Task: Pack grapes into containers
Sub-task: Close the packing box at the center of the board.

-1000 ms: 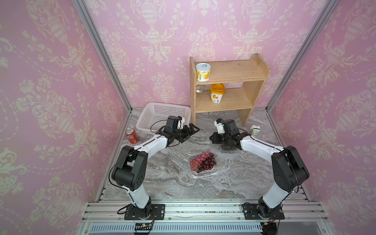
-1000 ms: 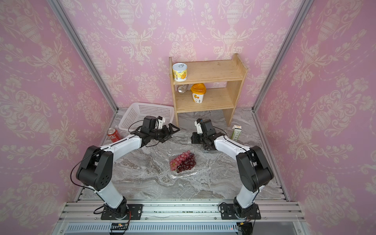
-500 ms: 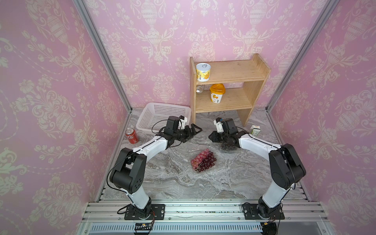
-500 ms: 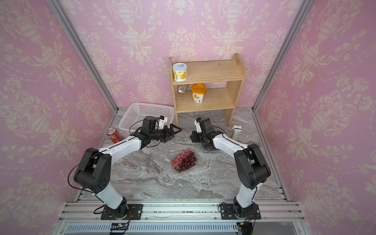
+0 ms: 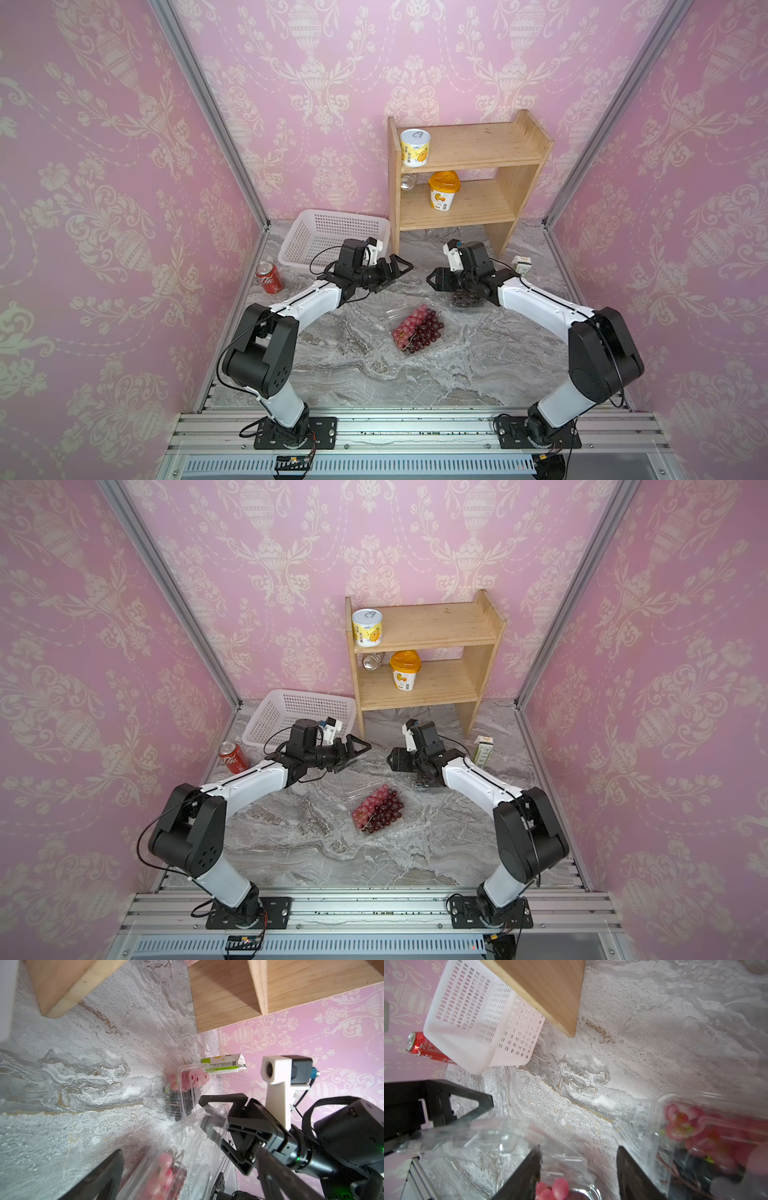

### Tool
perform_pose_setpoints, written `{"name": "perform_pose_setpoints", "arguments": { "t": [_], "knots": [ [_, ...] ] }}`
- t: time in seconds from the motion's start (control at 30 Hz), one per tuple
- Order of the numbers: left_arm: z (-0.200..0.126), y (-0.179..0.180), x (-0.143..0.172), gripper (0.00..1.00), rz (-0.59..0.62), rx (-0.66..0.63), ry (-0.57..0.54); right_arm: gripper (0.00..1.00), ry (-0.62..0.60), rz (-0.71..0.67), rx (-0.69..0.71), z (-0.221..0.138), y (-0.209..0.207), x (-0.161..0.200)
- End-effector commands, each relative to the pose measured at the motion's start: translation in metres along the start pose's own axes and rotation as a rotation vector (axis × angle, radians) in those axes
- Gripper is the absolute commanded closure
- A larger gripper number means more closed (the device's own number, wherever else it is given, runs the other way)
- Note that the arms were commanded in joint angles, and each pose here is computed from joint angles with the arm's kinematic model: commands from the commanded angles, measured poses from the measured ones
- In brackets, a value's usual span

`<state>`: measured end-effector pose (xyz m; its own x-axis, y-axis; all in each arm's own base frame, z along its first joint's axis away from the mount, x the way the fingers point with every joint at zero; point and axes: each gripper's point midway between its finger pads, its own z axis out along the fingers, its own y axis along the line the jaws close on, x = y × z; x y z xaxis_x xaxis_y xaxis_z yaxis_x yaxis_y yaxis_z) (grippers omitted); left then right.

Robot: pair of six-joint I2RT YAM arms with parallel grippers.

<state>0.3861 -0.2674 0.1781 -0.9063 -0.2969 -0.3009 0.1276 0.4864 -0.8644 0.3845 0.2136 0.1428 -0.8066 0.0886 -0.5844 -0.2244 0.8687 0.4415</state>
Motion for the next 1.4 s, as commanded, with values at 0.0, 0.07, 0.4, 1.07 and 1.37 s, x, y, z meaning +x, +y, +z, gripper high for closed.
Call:
{"name": "perform_pose_setpoints", "arguments": {
  "t": [0.0,0.07,0.4,1.07,1.37],
  "knots": [
    [-0.008,-0.023,0.008,0.01,0.023,0.044,0.010,0.26,0.004,0.018,0.053,-0.024,-0.013,0.016],
    [-0.010,-0.029,0.012,0.01,0.034,0.048,0.017,0.20,0.010,0.046,0.062,-0.036,-0.019,0.025],
    [-0.005,-0.036,0.057,0.01,0.045,0.041,0.069,0.03,0.084,0.258,0.072,-0.072,-0.053,0.070],
    [0.035,-0.010,0.129,0.01,-0.042,0.056,0.141,0.00,0.139,0.555,-0.187,-0.074,-0.044,0.163],
    [0.039,0.001,0.137,0.01,-0.034,0.018,0.160,0.01,0.146,0.508,-0.185,-0.075,-0.047,0.167]
  ]
}}
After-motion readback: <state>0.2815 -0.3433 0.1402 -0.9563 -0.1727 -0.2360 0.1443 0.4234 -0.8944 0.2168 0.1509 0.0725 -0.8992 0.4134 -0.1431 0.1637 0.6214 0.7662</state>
